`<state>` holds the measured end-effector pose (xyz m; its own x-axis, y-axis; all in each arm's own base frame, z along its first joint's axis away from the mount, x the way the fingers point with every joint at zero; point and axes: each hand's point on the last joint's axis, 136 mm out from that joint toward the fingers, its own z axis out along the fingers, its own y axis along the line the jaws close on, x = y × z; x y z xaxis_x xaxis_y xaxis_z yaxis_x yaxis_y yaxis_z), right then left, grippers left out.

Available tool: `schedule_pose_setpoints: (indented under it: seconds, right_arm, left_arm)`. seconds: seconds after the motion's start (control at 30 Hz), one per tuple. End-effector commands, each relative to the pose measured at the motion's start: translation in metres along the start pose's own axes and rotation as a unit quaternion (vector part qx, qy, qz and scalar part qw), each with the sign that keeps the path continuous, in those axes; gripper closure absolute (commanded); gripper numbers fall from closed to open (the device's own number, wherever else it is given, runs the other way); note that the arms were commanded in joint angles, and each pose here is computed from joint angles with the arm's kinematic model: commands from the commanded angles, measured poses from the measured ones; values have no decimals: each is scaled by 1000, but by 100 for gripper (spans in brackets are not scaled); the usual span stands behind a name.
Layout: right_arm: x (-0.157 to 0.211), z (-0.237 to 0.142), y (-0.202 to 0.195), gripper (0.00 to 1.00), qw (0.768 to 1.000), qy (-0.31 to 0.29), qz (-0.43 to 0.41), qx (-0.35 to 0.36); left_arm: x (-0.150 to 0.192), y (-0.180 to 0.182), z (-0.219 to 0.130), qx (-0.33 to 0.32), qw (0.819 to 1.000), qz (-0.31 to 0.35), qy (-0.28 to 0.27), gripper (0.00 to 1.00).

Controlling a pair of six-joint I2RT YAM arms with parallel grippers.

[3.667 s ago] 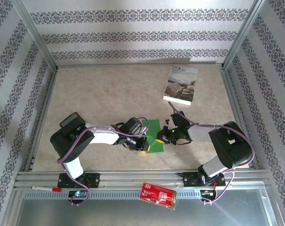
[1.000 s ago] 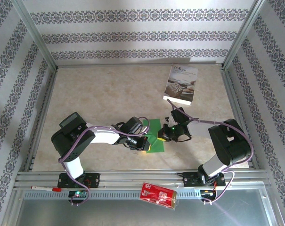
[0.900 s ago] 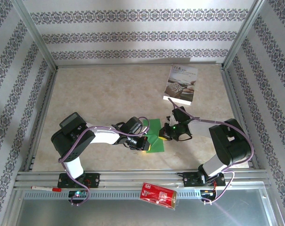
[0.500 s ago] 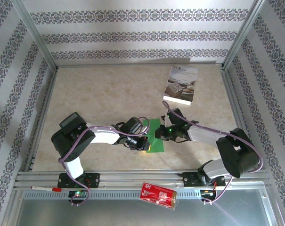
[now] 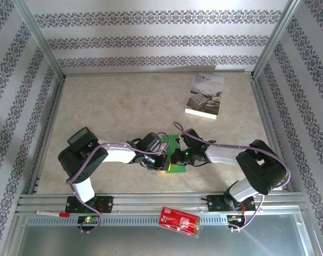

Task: Fold a paper plane with a square sheet of paper (pick it up from the middle)
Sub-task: Fold the triangle a second time at the center of the table.

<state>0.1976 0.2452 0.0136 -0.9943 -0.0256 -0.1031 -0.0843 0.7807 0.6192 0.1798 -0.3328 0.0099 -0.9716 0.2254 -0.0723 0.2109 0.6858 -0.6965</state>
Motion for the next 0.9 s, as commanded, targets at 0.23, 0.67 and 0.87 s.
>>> schedule_pose_setpoints:
  seconds: [0.23, 0.67, 0.87]
  right_arm:
    - [-16, -10, -47, 95, 998, -39, -8, 43]
    - [-42, -22, -79, 96, 993, -79, 46, 72]
    - [-47, -30, -94, 96, 987, -101, 74, 100]
  left_arm:
    - [73, 96, 6, -163, 979, -83, 94, 100]
    - [73, 95, 5, -164, 978, -84, 93, 100]
    - [73, 95, 5, -163, 978, -84, 95, 100]
